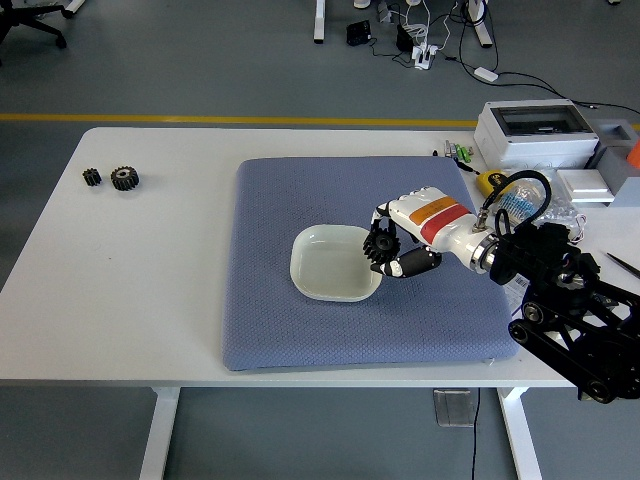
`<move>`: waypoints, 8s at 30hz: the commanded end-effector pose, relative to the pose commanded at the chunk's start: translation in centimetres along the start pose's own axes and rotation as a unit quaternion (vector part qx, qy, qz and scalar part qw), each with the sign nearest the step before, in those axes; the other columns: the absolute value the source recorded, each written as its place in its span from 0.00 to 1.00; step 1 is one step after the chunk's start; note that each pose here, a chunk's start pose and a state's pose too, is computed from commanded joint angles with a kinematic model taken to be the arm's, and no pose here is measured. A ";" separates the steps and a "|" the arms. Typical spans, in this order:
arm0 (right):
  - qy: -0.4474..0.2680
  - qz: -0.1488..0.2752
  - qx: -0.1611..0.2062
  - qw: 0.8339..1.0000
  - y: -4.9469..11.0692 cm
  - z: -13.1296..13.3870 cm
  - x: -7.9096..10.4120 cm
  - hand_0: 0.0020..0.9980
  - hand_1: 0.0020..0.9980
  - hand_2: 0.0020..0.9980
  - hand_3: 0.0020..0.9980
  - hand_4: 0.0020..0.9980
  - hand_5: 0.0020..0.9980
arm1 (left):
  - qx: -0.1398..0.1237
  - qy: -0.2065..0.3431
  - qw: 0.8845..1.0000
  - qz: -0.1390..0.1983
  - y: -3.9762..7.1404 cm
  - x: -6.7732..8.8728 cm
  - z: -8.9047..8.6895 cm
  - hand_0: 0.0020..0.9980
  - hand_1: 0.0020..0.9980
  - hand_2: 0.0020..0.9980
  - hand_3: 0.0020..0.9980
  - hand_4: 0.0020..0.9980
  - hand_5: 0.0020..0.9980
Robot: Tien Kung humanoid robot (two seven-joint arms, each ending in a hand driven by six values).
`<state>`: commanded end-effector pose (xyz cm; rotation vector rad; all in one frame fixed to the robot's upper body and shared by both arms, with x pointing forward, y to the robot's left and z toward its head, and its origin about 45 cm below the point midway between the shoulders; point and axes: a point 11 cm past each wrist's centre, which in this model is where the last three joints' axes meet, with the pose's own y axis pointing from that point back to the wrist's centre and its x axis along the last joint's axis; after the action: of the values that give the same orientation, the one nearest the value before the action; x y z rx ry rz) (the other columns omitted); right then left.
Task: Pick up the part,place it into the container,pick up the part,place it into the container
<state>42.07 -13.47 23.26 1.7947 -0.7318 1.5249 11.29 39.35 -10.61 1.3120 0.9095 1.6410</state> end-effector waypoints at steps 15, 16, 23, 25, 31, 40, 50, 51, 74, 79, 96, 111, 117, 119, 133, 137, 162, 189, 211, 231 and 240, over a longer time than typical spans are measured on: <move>0.022 -0.059 -0.009 0.998 -4.0 -1.5 -2.1 0.37 0.53 0.72 0.89 1.00 0.36 | -0.002 -0.004 1.000 -0.001 0.0 -0.1 0.4 0.68 0.66 0.66 0.57 0.61 0.54; 0.024 -0.064 -0.010 0.998 -4.1 -1.5 -2.2 0.37 0.53 0.72 0.89 1.00 0.36 | -0.002 -0.004 1.000 -0.001 0.0 -0.1 0.4 0.68 0.66 0.66 0.57 0.61 0.54; 0.025 -0.045 0.022 0.998 -4.4 -2.4 -1.3 0.42 0.58 0.84 1.00 1.00 0.39 | 0.000 -0.005 1.000 -0.001 0.0 -0.1 0.3 0.68 0.66 0.66 0.57 0.61 0.54; 0.027 -0.045 0.021 0.998 -4.4 -2.5 -1.2 0.42 0.58 0.84 1.00 1.00 0.39 | 0.000 -0.006 1.000 -0.001 0.0 -0.1 0.3 0.68 0.66 0.66 0.57 0.61 0.54; 0.028 -0.031 0.009 0.999 -3.9 -1.1 0.2 0.44 0.59 0.88 1.00 1.00 0.41 | 0.002 -0.006 1.000 0.000 0.0 0.0 0.1 0.68 0.66 0.66 0.57 0.61 0.54; 0.007 -0.048 -0.095 0.994 -2.4 5.3 0.3 0.61 0.70 0.81 0.88 1.00 0.41 | 0.006 -0.005 1.000 0.001 0.0 0.1 -0.3 0.68 0.66 0.66 0.57 0.61 0.54; -0.019 -0.108 -0.151 0.983 -0.1 8.9 -3.7 0.51 0.61 0.68 0.67 1.00 0.37 | 0.006 -0.003 1.000 0.001 0.0 0.1 -0.4 0.68 0.66 0.66 0.56 0.61 0.54; -0.020 -0.109 -0.154 0.982 0.1 9.0 -3.9 0.51 0.61 0.68 0.67 1.00 0.37 | 0.006 -0.003 1.000 0.001 0.0 0.1 -0.4 0.68 0.66 0.66 0.56 0.61 0.54; -0.025 -0.095 -0.179 0.979 0.9 10.0 -5.5 0.21 0.40 0.46 0.47 0.65 0.46 | 0.007 0.000 1.000 0.002 0.0 0.2 -0.4 0.68 0.66 0.66 0.56 0.60 0.54; -0.025 -0.086 -0.177 0.980 0.9 10.1 -5.0 0.17 0.28 0.37 0.46 0.65 0.43 | 0.007 0.000 1.000 0.002 0.0 0.2 -0.4 0.68 0.66 0.66 0.56 0.60 0.54; -0.017 0.004 -0.066 0.998 -2.1 2.7 0.7 0.16 0.25 0.34 0.45 0.67 0.39 | 0.009 -0.001 1.000 0.002 0.0 0.2 -0.5 0.68 0.66 0.66 0.56 0.60 0.54; -0.001 -0.012 0.008 1.000 -5.8 -4.4 -1.4 0.20 0.38 0.47 0.47 0.69 0.39 | 0.010 -0.003 1.000 0.003 -0.1 0.2 -0.7 0.68 0.67 0.66 0.56 0.60 0.54; 0.010 -0.030 -0.002 0.999 -5.9 -3.7 -2.5 0.20 0.42 0.51 0.49 0.71 0.40 | 0.011 -0.003 1.000 0.003 -0.1 0.2 -0.8 0.68 0.67 0.66 0.56 0.60 0.54; 0.015 -0.035 -0.009 0.999 -5.9 -3.3 -2.6 0.20 0.42 0.51 0.49 0.71 0.40 | 0.012 -0.003 1.000 0.003 -0.1 0.3 -0.8 0.68 0.67 0.66 0.56 0.60 0.54; 0.018 -0.066 -0.033 0.997 -5.3 -1.5 -3.6 0.20 0.43 0.52 0.50 0.75 0.40 | 0.013 -0.005 1.000 0.003 -0.1 0.3 -0.9 0.68 0.67 0.66 0.57 0.60 0.54; 0.018 -0.070 -0.033 0.997 -5.3 -1.6 -3.6 0.20 0.44 0.54 0.51 0.80 0.39 | 0.013 -0.006 1.000 0.003 -0.1 0.3 -1.0 0.68 0.67 0.66 0.56 0.60 0.54; 0.005 -0.034 -0.016 0.999 -5.9 -2.2 -0.1 0.19 0.44 0.67 0.60 0.92 0.42 | 0.014 -0.013 1.000 0.003 -0.1 0.3 -0.9 0.67 0.67 0.65 0.56 0.61 0.56; -0.353 0.328 -0.006 0.876 4.6 5.2 13.9 0.81 0.81 0.87 0.89 1.00 0.79 | 0.006 -0.011 1.000 0.004 0.0 0.3 -0.4 0.66 0.67 0.65 0.56 0.59 0.53; -0.768 0.144 -0.235 0.578 9.9 7.3 -4.0 0.72 0.74 0.83 0.85 1.00 0.82 | 0.012 -0.028 1.000 0.004 -0.1 0.3 -1.0 0.66 0.66 0.64 0.56 0.58 0.53; -0.866 0.029 -0.235 0.439 9.0 2.3 -6.9 0.34 0.52 0.79 0.75 1.00 0.80 | 0.011 -0.028 1.000 0.002 -0.1 0.3 -0.9 0.66 0.66 0.64 0.56 0.58 0.53; -0.868 0.035 -0.240 0.433 9.1 2.6 -7.1 0.34 0.52 0.78 0.75 0.99 0.79 | 0.012 -0.028 1.000 0.002 -0.1 0.3 -0.9 0.66 0.66 0.64 0.56 0.58 0.53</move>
<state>35.50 -21.15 17.19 2.1838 -1.7507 -1.2198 10.37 39.57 -10.76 1.3703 0.8951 1.5932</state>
